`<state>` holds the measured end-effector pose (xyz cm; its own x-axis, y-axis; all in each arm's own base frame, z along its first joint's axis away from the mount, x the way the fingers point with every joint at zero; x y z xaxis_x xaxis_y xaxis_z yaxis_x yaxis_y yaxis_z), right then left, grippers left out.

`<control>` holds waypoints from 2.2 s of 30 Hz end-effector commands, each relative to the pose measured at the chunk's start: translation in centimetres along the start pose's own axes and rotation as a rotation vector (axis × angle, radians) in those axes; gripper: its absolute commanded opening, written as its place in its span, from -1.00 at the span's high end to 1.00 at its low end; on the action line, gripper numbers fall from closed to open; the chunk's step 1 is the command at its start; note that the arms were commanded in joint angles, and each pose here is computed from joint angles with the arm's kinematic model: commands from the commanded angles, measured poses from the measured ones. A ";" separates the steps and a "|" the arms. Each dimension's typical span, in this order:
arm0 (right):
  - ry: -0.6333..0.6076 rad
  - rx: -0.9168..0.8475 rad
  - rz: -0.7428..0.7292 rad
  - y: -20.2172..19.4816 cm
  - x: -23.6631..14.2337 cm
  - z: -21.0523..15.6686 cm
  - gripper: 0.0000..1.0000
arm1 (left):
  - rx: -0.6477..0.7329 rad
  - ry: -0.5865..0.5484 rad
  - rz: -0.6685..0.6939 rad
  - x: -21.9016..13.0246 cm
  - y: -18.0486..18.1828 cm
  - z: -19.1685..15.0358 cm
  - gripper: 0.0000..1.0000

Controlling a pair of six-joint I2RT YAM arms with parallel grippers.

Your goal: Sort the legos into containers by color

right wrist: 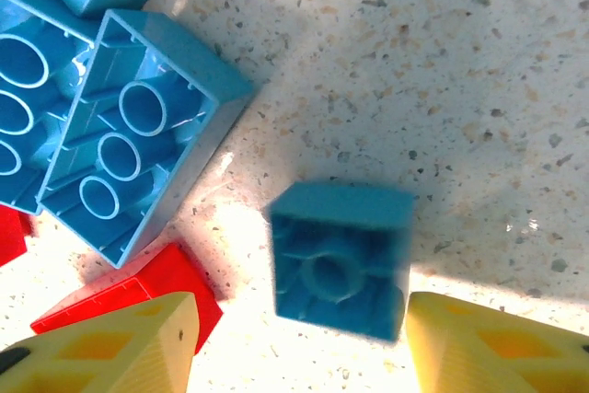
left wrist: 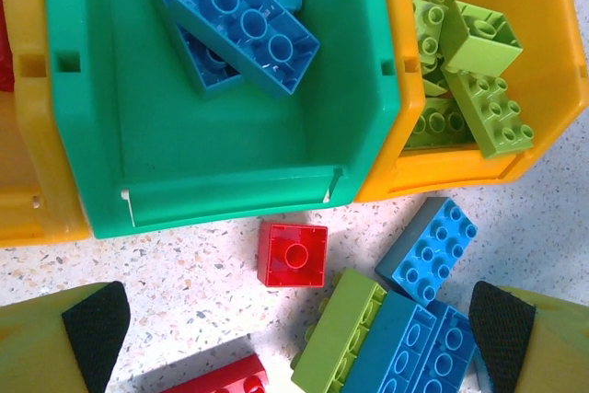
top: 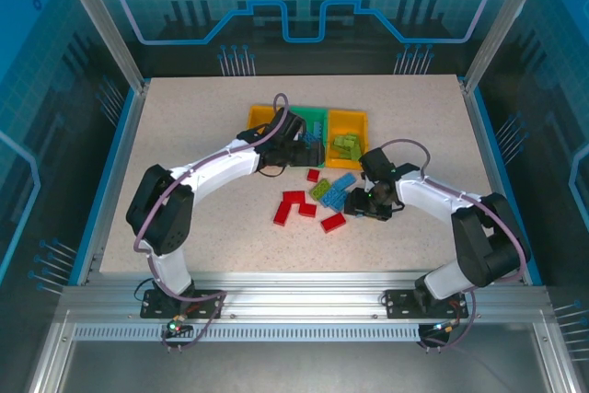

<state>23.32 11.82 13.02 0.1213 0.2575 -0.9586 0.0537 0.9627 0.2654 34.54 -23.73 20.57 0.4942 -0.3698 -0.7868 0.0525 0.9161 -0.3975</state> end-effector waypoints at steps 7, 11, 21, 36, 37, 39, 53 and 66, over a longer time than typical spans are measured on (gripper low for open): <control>0.028 -0.001 -0.022 -0.6 0.8 0.2 -0.26 | -0.026 0.001 -0.010 -0.4 0.4 -0.2 -0.97; 0.032 -0.003 -0.042 -0.9 1.0 0.1 -0.27 | -0.027 0.003 0.000 -0.4 0.7 -0.4 -0.98; 0.041 -0.015 -0.128 -1.4 1.5 0.9 0.02 | -0.031 0.009 0.001 0.0 0.8 -0.5 -0.97; -0.132 -0.243 -0.066 3.6 -5.6 3.8 0.44 | -0.051 -0.052 0.047 -2.2 2.2 -1.5 -0.97; -0.153 -0.266 -0.047 4.5 -6.3 4.3 0.44 | -0.053 -0.053 0.056 -2.4 2.4 -1.7 -0.97; -0.191 -0.307 0.001 6.4 -7.4 5.5 0.43 | -0.061 -0.047 0.089 -2.7 3.1 -2.4 -0.97; -0.194 -0.410 0.068 14.0 -4.4 14.5 0.46 | 0.001 0.074 0.198 -4.0 6.9 -10.1 -0.98; -0.151 -0.376 0.018 14.9 -0.9 18.9 0.32 | 0.142 0.139 0.181 -3.2 5.8 -14.6 -0.97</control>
<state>42.50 24.71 20.27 0.3020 0.3167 -0.8992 -0.3207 0.9220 0.2170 20.95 -19.55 13.96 0.3592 -0.2063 -0.9102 0.0826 0.9785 -0.1892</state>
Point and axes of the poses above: each hand's point on the last joint's axis, 136 mm out from that joint toward the fingers, its own x axis out along the fingers, its own y axis along the line the jaws close on, z = x × y, the point moved 10 cm from there along -x, back along the fingers, and after that the axes turned 4 degrees about -x, right-handed, at the moved point
